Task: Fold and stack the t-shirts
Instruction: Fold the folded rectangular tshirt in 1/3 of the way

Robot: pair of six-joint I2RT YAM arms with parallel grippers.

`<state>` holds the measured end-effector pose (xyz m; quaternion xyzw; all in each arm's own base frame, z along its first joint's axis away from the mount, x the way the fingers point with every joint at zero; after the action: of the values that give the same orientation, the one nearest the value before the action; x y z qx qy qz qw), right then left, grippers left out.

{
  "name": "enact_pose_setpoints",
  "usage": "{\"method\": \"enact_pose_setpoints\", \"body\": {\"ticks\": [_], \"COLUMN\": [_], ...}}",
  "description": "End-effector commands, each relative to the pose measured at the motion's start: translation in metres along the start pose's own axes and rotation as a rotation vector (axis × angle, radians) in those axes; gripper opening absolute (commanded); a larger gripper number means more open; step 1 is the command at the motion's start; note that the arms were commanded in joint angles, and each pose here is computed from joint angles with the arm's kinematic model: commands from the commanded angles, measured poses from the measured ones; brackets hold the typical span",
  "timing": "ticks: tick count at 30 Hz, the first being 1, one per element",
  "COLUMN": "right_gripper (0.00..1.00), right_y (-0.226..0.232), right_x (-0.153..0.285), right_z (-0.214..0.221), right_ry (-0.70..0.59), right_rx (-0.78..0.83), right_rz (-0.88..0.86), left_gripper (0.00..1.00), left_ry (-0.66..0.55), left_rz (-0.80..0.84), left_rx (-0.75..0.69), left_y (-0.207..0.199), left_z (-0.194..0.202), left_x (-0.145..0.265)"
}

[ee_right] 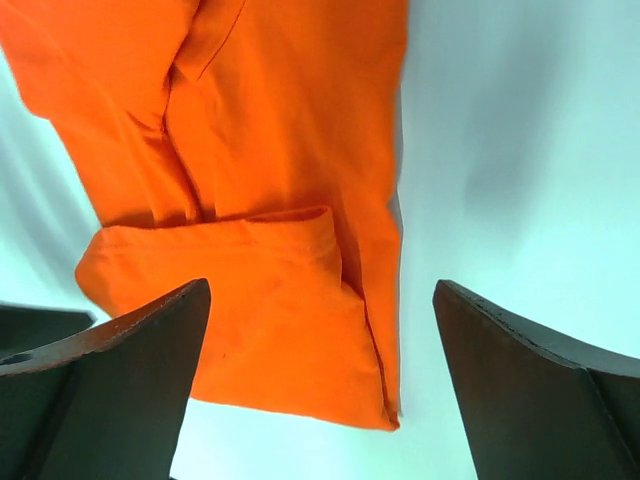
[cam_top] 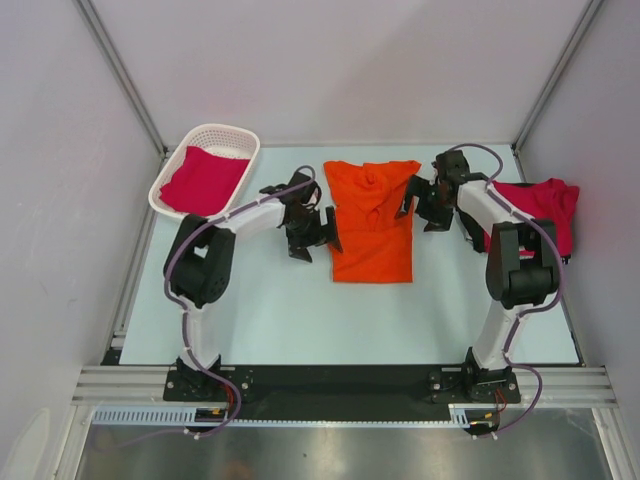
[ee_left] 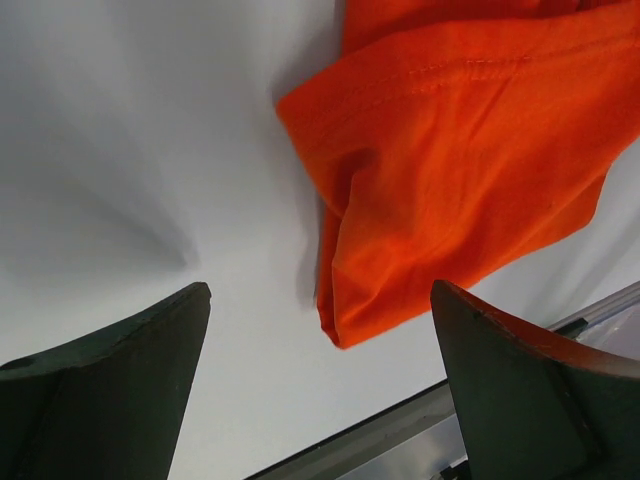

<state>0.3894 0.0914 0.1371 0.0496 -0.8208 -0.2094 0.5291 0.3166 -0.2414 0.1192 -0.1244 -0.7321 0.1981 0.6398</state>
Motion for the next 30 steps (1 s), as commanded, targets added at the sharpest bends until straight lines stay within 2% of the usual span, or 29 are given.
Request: {"method": "enact_pose_setpoints", "body": {"ticks": [1,5,8,11,12,14,15,24,30], "right_gripper": [1.00,1.00,1.00,1.00,1.00,1.00,0.99,1.00,1.00], "right_y": [0.002,0.000,-0.001,-0.003,-0.002,-0.003,-0.003,-0.005,-0.007], "right_x": [0.024,0.029,0.030,0.029,0.028,0.028,0.028,0.025,0.025], "right_z": [-0.001,0.001,0.003,0.006,0.007,0.008,0.008,0.013,0.015], "right_ry": [-0.045,-0.043,-0.030,-0.020,-0.018,-0.015,-0.014,0.008,0.013], "right_rx": [0.001,-0.001,0.002,0.001,0.002,0.003,0.002,0.001,-0.003], "right_rz": [-0.006,-0.009,-0.015,-0.017,-0.017,-0.020,-0.021,-0.031,-0.011], "left_gripper": [0.96,0.92,0.84,0.70,0.52,0.27,0.01,0.00,0.00], "left_ry": [-0.020,-0.022,-0.040,-0.077,-0.073,-0.071,-0.072,-0.102,-0.007], "left_rz": [0.120,0.131,0.143,0.169,0.180,0.198,0.207,0.238,0.073], "left_rx": [-0.004,-0.021,-0.031,-0.053,-0.061,-0.070,-0.073,-0.134,-0.044], "left_y": [-0.026,-0.034,-0.042,-0.053,-0.055,-0.064,-0.068,-0.085,-0.057], "left_z": [-0.013,-0.020,-0.027,-0.036,-0.037,-0.043,-0.045,-0.040,-0.031], "left_x": [-0.011,-0.022,-0.025,-0.026,-0.027,-0.030,-0.028,-0.020,-0.050]}}
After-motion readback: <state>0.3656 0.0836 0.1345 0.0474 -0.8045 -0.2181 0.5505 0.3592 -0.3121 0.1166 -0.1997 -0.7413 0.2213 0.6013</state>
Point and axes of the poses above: each gripper's point midway between its finger pads, its own x axis back along the fingers, its own y axis along the line the jaws close on, z = x × y, the point moved 7 cm from there along x, back along the fingers, and after that the axes turned 1 degree about x, right-handed, at the moved point
